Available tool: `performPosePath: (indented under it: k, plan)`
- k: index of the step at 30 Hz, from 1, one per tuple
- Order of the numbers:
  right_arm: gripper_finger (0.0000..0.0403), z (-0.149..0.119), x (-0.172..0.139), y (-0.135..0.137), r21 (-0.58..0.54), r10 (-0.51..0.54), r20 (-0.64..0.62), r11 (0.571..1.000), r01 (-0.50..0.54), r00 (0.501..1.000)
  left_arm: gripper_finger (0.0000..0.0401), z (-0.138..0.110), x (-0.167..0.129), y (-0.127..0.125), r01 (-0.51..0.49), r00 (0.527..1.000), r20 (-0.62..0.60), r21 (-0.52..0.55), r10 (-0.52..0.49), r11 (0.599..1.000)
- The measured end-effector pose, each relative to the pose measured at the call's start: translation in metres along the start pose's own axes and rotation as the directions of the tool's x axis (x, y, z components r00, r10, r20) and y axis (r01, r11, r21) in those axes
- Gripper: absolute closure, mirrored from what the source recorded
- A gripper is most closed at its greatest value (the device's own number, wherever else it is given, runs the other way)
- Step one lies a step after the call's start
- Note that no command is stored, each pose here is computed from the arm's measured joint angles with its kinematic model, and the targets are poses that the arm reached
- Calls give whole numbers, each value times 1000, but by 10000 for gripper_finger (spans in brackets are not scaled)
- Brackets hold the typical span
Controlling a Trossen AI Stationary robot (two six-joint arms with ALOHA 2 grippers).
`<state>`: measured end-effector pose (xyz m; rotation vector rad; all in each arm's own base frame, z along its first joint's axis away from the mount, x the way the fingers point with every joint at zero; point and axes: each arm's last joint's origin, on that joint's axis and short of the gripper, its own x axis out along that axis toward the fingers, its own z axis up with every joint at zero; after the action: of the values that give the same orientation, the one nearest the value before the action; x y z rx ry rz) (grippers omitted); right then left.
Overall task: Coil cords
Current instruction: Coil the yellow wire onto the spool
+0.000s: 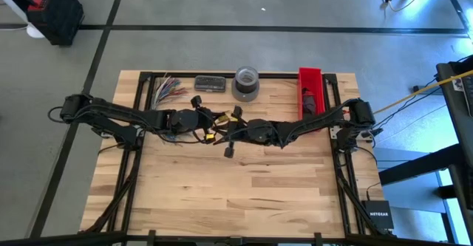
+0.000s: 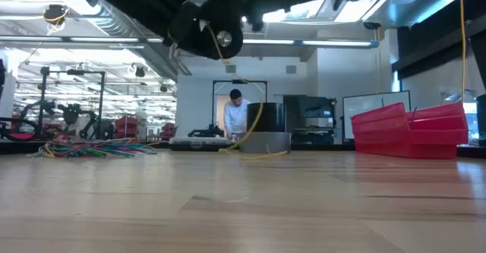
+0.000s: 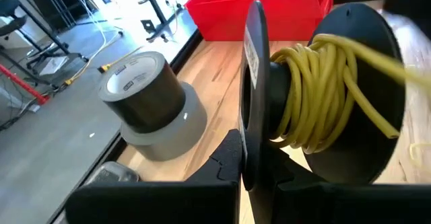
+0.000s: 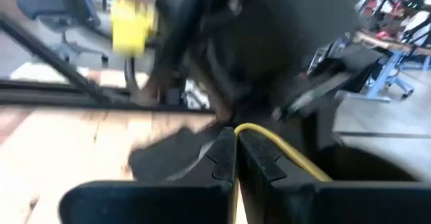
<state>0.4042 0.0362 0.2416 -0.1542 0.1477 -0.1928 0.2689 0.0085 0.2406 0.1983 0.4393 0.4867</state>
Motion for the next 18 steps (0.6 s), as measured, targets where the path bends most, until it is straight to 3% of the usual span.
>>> performPosePath:
  k: [7, 18]
  plan:
    - [393, -16, 12, 6, -51, -1, -45, 999, -2, 999, 401, 6, -11, 6, -8, 999, 32, -17, 9, 1000]
    - [393, -18, 12, 4, -180, -76, -75, 982, 61, 994, 401, 13, -55, 17, 43, 998, 50, 0, -43, 999]
